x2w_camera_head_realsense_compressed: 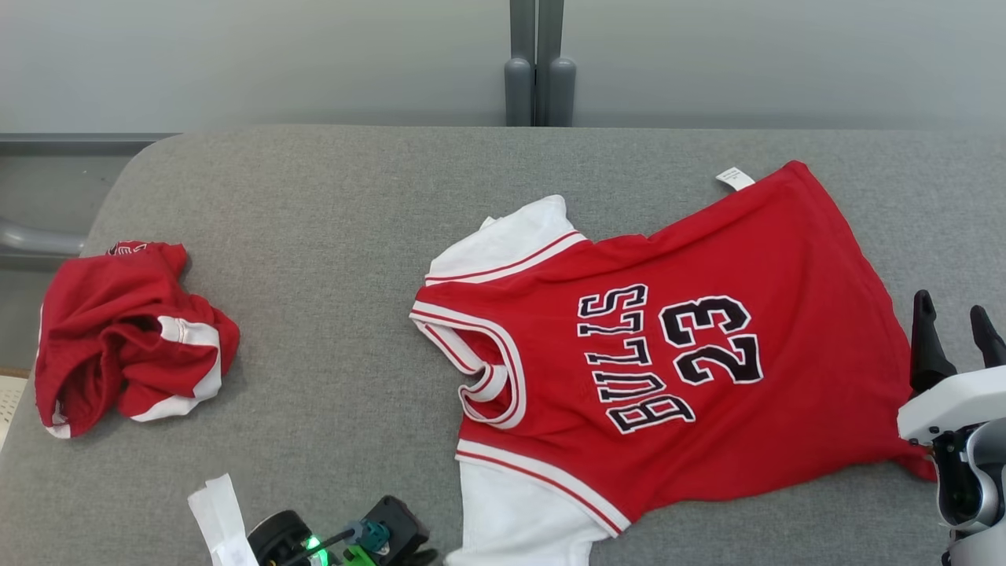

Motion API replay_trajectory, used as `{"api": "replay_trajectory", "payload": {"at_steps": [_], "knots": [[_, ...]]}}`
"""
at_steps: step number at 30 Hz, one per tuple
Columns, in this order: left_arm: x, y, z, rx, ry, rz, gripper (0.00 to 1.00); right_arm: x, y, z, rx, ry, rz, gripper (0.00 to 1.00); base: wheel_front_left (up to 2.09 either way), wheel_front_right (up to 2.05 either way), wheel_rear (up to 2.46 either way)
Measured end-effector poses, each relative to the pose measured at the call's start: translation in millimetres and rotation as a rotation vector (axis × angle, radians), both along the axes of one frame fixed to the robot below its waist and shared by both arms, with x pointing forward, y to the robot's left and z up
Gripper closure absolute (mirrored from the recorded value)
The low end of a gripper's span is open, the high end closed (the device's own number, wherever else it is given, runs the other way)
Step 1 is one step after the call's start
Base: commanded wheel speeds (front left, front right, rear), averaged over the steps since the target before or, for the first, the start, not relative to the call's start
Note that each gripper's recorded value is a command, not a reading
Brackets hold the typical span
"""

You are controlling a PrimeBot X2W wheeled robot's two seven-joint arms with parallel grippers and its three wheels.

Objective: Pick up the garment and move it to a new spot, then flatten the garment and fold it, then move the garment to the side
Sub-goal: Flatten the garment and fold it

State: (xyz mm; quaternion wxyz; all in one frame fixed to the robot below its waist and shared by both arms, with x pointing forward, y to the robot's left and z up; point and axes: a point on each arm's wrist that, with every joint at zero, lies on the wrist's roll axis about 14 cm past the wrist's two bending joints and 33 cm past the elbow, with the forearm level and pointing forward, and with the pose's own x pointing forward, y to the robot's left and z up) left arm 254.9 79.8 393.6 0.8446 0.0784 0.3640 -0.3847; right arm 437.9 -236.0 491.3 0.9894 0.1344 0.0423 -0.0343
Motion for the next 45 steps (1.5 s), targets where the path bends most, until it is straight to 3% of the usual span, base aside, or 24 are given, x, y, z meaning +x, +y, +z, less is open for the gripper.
{"api": "replay_trajectory", "payload": {"at_steps": [5, 12, 22, 28, 34, 40, 41, 42, 43, 45], "knots": [[1, 8, 0, -0.006, 0.015, 0.063, 0.0, -3, -4, 0, -0.007, 0.007, -0.005, 0.0, 0.0, 0.0, 0.0], [53, 26, 47, -0.098, -0.227, 0.254, 0.0, -10, -5, 0, -0.005, 0.007, -0.01, 0.0, 0.0, 0.0, 0.0], [92, -8, 58, -0.209, -0.28, 0.312, 0.0, -19, -4, -3, 0.022, 0.004, -0.022, 0.0, 0.0, 0.0, 0.0], [120, -22, 50, -0.229, -0.218, 0.346, 0.0, -19, -7, -9, 0.03, 0.011, -0.035, 0.0, 0.0, 0.0, 0.0], [114, -41, 17, -0.172, -0.07, 0.282, 0.0, -22, -16, -15, 0.037, 0.023, -0.062, 0.0, 0.0, 0.0, 0.0], [114, -54, 9, -0.182, -0.025, 0.237, 0.0, -25, -28, -23, 0.031, 0.04, -0.089, 0.0, 0.0, 0.0, 0.0], [114, -55, 8, -0.183, -0.022, 0.234, 0.52, -24, -28, -24, 0.031, 0.041, -0.091, 0.0, 0.0, 0.0, 0.0], [115, -55, 6, -0.181, -0.02, 0.235, 0.95, -24, -29, -25, 0.03, 0.044, -0.092, 0.0, 0.0, 0.0, 0.0], [116, -55, 6, -0.182, -0.022, 0.238, 1.0, -24, -29, -26, 0.03, 0.047, -0.092, 0.0, 0.0, 0.0, 0.0], [120, -52, 3, -0.17, -0.018, 0.246, 1.0, -22, -29, -27, 0.03, 0.046, -0.091, 0.0, 0.0, 0.0, 0.0]]}}
